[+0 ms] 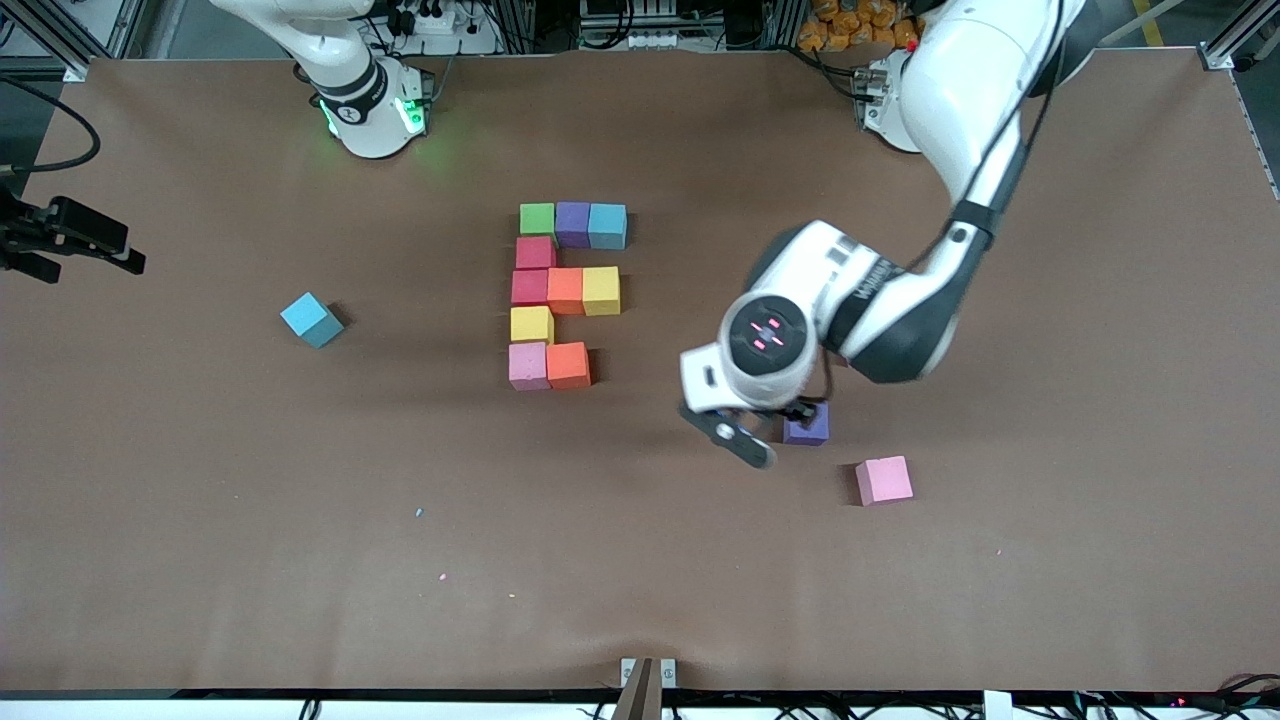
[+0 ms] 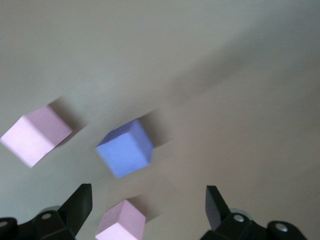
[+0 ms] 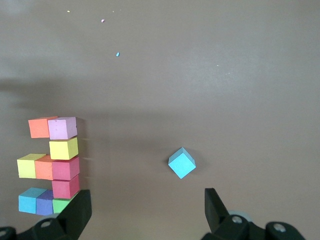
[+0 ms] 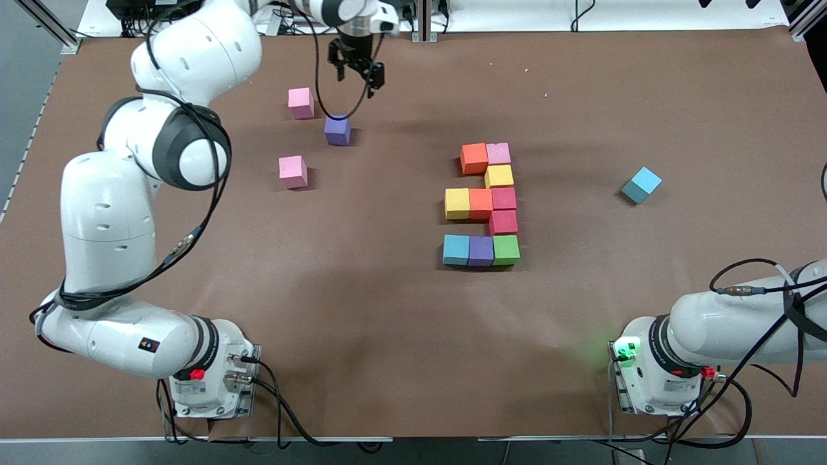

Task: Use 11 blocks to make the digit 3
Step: 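Move the left gripper to the purple cube and lower onto it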

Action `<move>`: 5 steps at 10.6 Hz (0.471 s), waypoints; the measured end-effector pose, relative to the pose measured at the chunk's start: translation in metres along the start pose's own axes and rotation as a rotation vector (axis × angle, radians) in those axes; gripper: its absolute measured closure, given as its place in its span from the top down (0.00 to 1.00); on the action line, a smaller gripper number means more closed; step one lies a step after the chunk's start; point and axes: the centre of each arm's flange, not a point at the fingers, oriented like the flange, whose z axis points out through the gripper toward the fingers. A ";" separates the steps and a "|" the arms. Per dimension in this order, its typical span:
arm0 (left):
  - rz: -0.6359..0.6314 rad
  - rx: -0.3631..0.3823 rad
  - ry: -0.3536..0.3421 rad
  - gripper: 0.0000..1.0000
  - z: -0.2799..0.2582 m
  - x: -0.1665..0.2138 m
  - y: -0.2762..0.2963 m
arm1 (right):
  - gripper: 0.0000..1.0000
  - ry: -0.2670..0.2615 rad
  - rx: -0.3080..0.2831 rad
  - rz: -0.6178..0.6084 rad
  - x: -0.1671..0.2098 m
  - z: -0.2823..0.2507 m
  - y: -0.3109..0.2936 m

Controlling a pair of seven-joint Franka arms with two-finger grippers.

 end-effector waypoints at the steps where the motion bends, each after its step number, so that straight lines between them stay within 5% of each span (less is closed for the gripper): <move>1: -0.093 -0.004 -0.020 1.00 0.010 -0.002 -0.031 | 1.00 0.000 0.000 0.000 0.000 0.000 0.000; 5: -0.381 0.037 -0.035 1.00 0.034 -0.011 -0.080 | 1.00 -0.001 0.000 -0.001 0.000 0.000 0.000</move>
